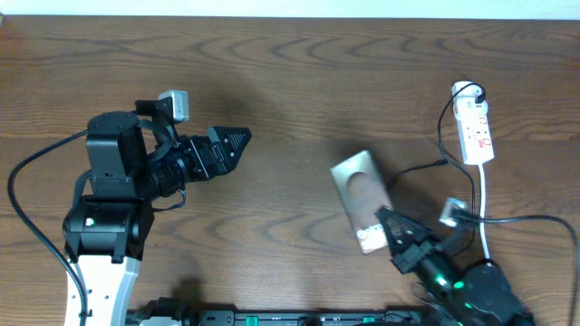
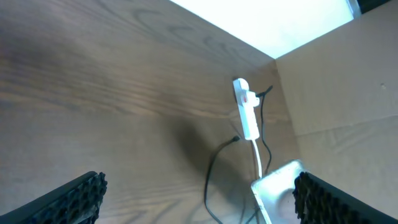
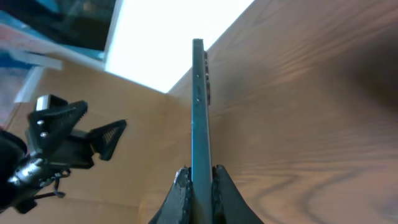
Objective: Plug charger to phone and switch on socket
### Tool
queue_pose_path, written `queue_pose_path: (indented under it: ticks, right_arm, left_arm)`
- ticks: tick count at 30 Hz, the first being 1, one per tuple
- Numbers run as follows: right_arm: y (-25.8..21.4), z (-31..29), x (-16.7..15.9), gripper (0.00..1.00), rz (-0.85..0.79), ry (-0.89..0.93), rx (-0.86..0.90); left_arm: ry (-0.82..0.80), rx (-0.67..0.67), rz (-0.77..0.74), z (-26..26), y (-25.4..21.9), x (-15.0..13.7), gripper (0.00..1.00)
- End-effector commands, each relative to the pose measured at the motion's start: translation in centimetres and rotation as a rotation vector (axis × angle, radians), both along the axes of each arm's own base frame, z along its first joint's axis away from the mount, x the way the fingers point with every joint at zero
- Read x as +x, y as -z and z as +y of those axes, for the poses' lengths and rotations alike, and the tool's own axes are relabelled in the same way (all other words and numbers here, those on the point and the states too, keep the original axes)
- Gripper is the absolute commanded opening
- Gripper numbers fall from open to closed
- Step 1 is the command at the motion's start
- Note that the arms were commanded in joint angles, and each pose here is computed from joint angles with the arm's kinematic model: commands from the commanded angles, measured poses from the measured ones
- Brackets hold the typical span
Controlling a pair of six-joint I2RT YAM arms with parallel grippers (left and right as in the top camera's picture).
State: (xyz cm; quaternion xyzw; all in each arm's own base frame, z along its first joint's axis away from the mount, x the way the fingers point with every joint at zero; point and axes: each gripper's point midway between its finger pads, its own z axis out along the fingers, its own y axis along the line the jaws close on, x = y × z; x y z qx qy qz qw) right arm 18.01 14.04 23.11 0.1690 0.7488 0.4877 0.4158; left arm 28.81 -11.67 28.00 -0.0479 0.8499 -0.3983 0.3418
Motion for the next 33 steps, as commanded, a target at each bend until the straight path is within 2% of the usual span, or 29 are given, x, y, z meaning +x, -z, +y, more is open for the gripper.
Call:
queue_pose_path:
  ticks: [1,9,13,19,27,33]
  right_arm:
    - [0.4,1.5,0.1,0.01,0.005,-0.053,0.116]
    - [3.3,2.7,0.9,0.01,0.061,-0.059,0.26]
    - [3.2,3.1,0.9,0.01,0.019,-0.081,0.301]
    - [3.5,3.1,1.0,0.01,0.011,-0.082,0.308]
    - [3.2,2.9,1.3,0.01,-0.004,-0.06,0.316]
    - [3.6,2.5,1.8,0.01,0.026,-0.021,0.335]
  left_arm:
    - [0.019,-0.024,0.001,-0.3,-0.9,-0.4,0.97]
    - [0.018,-0.022,0.089,-0.3,0.6,-1.5,0.97]
    - [0.038,-0.023,0.123,-0.5,1.1,-2.2,0.97]
    - [0.21,-0.05,0.053,-2.2,0.2,-3.8,0.97]
    - [0.232,-0.039,0.04,-2.3,0.5,-4.0,0.95]
    - [0.338,-0.052,-0.023,-3.2,0.4,-4.9,0.87]
